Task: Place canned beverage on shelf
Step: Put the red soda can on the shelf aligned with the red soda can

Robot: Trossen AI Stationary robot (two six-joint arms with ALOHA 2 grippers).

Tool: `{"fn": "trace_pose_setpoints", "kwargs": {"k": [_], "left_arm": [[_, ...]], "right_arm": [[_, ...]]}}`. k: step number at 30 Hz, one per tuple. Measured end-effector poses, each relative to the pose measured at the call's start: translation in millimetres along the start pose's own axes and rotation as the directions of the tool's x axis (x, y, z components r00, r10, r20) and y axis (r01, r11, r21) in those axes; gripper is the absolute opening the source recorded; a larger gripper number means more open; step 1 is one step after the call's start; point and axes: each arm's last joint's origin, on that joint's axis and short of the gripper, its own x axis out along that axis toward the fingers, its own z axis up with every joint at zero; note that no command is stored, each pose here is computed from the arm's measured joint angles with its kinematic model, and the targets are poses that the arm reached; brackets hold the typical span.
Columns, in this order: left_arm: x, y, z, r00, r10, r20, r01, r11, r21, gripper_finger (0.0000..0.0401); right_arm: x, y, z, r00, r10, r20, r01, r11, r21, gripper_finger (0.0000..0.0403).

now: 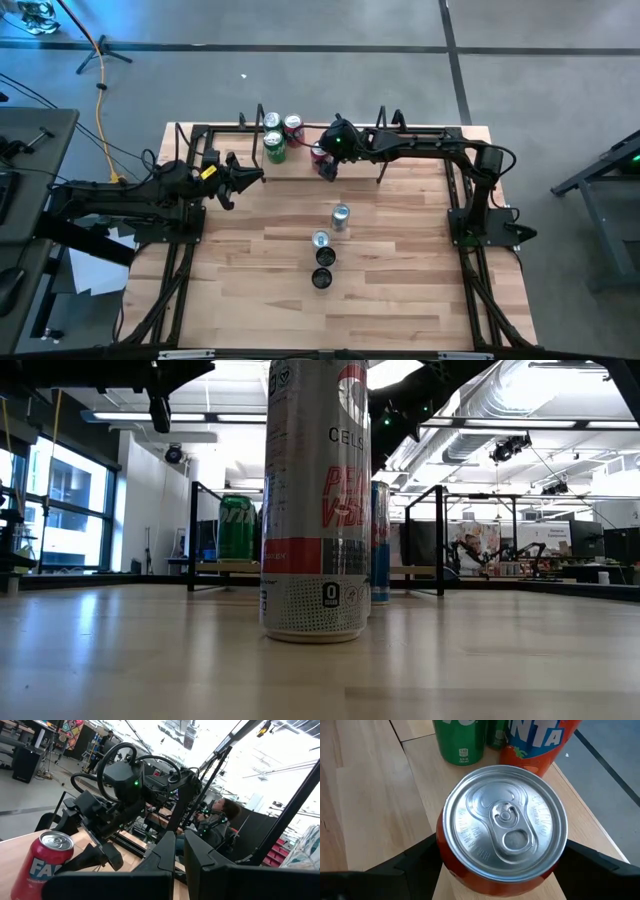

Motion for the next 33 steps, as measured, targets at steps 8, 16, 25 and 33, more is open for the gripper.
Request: {"fn": "trace_pose_setpoints", "kwargs": {"k": [8, 16, 25, 33], "left_arm": [[0, 0, 0, 1.000, 0.000, 0.000, 0.000, 1.000, 0.000, 0.0001], [0, 0, 0, 1.000, 0.000, 0.000, 0.000, 1.000, 0.000, 0.0001], [0, 0, 0, 1.000, 0.001, 0.000, -0.001, 1.000, 0.000, 0.0001], [0, 0, 0, 1.000, 0.002, 0.000, -0.001, 0.999, 0.036, 0.0001]], "right_arm": [[0, -1, -3, 0.998, -0.058, -0.024, 0.058, 0.998, 0.015, 0.0366], [-3, -3, 0, 0.994, -0.094, -0.059, 0.095, 0.995, 0.016, 0.0396], [-18, -3, 2, 0.974, -0.032, -0.225, 0.001, 0.991, -0.137, 0.0398], [-32, -1, 0, 0.929, 0.065, -0.365, -0.120, 0.985, -0.128, 0.0397]]}}
